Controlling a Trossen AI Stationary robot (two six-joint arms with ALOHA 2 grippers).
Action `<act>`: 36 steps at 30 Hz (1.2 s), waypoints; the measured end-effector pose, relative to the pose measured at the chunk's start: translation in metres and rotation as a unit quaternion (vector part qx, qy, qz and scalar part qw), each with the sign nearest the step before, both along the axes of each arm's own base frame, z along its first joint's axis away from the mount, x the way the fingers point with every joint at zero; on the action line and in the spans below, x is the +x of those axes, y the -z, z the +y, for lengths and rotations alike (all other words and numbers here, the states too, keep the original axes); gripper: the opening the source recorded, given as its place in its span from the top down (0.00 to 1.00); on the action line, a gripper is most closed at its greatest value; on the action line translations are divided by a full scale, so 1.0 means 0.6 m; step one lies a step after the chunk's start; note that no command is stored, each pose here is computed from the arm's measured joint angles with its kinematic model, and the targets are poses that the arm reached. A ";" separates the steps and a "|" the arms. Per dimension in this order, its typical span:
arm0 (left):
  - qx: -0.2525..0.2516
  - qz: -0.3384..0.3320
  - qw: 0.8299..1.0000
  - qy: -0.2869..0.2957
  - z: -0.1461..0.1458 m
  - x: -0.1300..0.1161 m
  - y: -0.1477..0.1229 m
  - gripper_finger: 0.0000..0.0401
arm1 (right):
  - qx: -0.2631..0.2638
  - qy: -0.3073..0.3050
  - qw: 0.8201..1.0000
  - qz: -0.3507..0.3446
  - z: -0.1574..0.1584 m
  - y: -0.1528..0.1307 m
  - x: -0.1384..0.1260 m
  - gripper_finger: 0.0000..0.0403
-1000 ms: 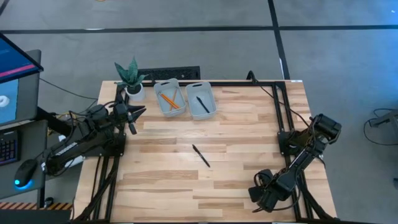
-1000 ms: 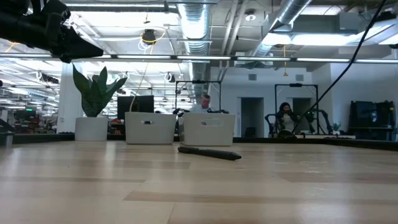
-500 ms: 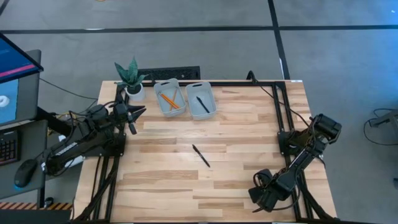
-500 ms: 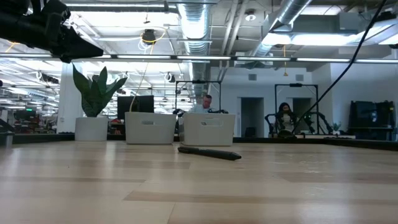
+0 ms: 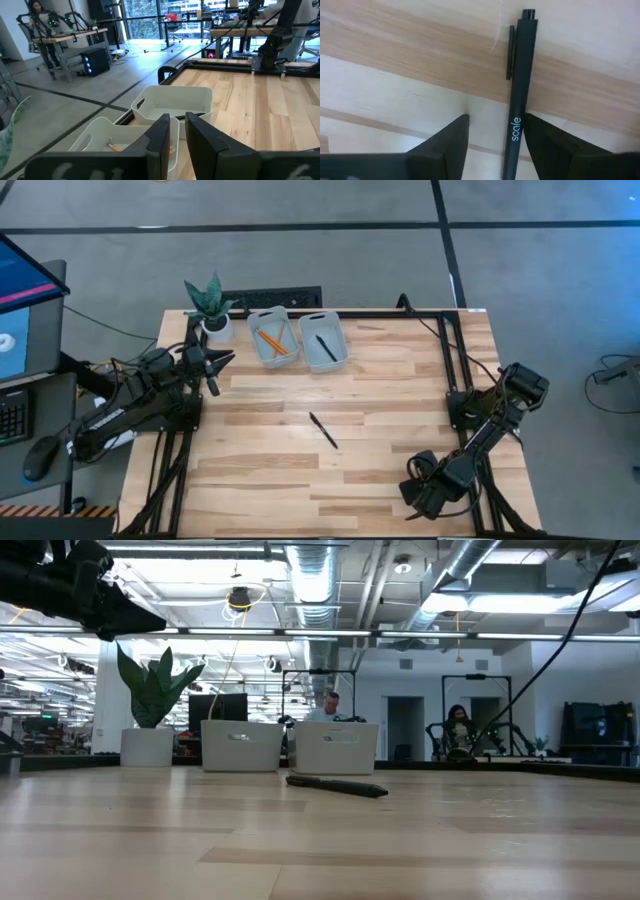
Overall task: Sort pens & pencils
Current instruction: Put the bottom black ballpen into the right bin
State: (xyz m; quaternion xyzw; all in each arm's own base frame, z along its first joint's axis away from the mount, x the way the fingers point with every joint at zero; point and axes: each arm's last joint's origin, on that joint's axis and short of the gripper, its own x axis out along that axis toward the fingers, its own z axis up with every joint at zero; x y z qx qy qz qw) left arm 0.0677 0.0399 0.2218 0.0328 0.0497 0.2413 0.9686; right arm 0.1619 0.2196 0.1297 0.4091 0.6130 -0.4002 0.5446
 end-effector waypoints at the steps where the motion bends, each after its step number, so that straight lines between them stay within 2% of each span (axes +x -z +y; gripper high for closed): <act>1: 0.000 0.000 1.000 0.000 0.000 0.000 0.000 0.87 | 0.000 0.000 1.000 -0.001 0.000 0.000 0.000 0.53; 8: 0.000 0.000 1.000 0.000 0.000 0.000 0.000 0.87 | 0.000 -0.002 1.000 -0.003 0.000 0.000 0.001 0.73; 15: 0.000 0.000 1.000 0.000 0.000 0.000 0.000 0.87 | -0.001 -0.002 1.000 -0.001 -0.001 0.000 0.000 0.84; 27: 0.000 0.000 1.000 0.000 0.000 0.000 0.000 0.87 | -0.005 0.013 1.000 0.000 -0.011 0.000 0.012 0.85; 36: 0.000 0.000 1.000 0.000 0.000 0.000 0.000 0.87 | -0.011 -0.046 0.999 -0.015 -0.017 -0.010 0.031 0.85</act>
